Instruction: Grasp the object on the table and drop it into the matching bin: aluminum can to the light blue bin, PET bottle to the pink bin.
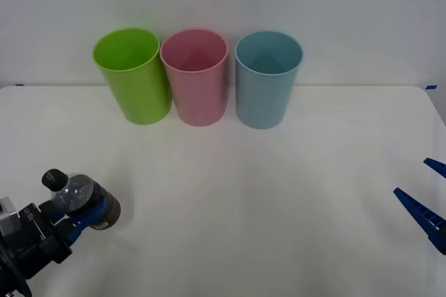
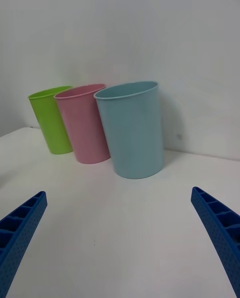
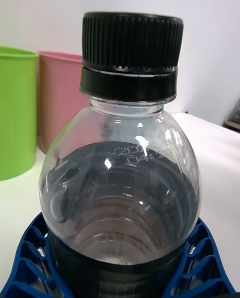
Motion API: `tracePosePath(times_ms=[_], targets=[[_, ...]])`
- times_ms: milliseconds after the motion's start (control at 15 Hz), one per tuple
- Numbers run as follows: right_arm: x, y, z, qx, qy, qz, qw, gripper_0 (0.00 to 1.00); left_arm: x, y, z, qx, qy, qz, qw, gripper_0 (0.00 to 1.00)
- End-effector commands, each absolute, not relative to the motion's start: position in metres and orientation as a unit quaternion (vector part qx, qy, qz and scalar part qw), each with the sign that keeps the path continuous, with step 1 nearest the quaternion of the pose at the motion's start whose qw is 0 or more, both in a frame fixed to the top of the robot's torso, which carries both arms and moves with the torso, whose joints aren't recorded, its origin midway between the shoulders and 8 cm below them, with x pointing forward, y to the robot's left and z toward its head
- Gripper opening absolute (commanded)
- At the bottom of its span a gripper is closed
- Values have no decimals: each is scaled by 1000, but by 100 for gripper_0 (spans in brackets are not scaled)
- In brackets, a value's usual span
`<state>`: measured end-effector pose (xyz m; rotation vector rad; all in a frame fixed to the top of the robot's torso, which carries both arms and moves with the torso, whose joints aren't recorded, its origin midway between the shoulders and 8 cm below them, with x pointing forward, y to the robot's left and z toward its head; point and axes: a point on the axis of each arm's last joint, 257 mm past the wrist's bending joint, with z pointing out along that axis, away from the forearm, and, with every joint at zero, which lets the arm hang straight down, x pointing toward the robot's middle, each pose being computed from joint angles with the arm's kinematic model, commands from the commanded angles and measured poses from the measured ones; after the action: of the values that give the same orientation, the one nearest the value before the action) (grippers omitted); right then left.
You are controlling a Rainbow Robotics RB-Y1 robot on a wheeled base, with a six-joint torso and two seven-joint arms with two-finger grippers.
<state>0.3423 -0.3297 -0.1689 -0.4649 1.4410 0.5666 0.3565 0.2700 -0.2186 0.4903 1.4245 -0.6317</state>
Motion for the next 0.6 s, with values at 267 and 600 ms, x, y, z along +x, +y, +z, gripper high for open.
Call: tracePosePath(times_ms=[267, 600], targets=[[342, -330, -169, -208, 645, 253, 691, 100, 375, 256, -153, 203, 610, -327, 693, 0], [342, -330, -169, -208, 645, 253, 691, 100, 402, 242, -99, 188, 582, -342, 713, 0]])
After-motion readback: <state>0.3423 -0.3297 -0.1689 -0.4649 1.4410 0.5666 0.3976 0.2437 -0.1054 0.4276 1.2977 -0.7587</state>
